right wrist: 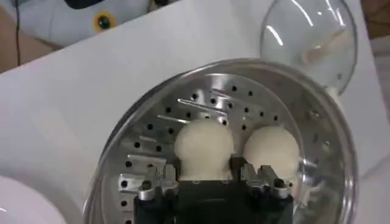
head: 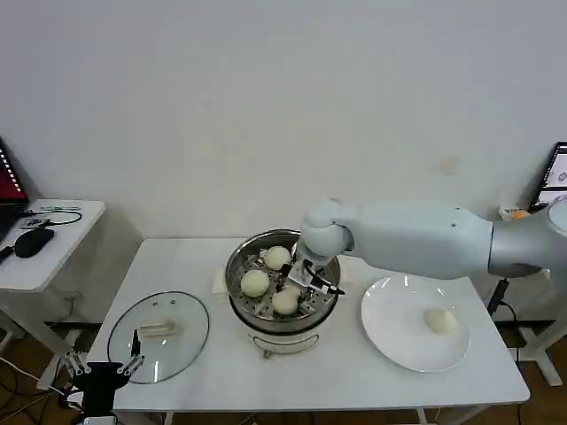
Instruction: Take steamed baozi put them in steamer then cover it.
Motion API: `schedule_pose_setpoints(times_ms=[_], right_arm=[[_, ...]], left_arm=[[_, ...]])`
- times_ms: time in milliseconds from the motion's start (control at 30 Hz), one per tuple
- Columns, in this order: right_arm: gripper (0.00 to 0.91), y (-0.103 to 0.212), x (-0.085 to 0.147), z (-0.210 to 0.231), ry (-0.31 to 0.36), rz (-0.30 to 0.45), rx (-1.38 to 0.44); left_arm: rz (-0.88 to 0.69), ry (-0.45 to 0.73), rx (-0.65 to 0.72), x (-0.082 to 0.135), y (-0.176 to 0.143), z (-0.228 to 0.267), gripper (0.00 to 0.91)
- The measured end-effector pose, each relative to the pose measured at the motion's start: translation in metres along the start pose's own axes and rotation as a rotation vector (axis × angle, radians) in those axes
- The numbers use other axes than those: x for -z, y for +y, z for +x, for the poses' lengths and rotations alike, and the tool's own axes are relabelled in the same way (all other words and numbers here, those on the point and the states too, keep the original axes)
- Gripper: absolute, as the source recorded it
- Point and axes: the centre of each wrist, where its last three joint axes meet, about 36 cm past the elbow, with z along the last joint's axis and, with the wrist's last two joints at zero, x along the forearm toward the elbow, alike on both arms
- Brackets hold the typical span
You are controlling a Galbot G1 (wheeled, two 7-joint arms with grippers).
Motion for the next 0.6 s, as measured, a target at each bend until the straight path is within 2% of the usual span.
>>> schedule_pose_setpoints(times_ms=[67,100,400,600], right_arm=[[0.867,0.000,0.000,0.000,0.000,0.007,0.005],[0.907,0.001,0.000,-0.001,-0.001,0.010,0.007],[0.907,-0.002,-0.005,0.006,0.006,0.025,-0.001],[0.907,-0.003,-0.012,0.020,0.027,0.004,-0.018]], left_arm=[[0.000,0.000,0.000,0.000,0.000,0.000,0.907],[0.001,0.000,0.000,0.000,0.000,0.000,0.907],[0.000,-0.001,0.000,0.000,0.000,0.000,0.907],[0.000,-0.006,-0.005,0.001,-0.001,-0.001,0.907]])
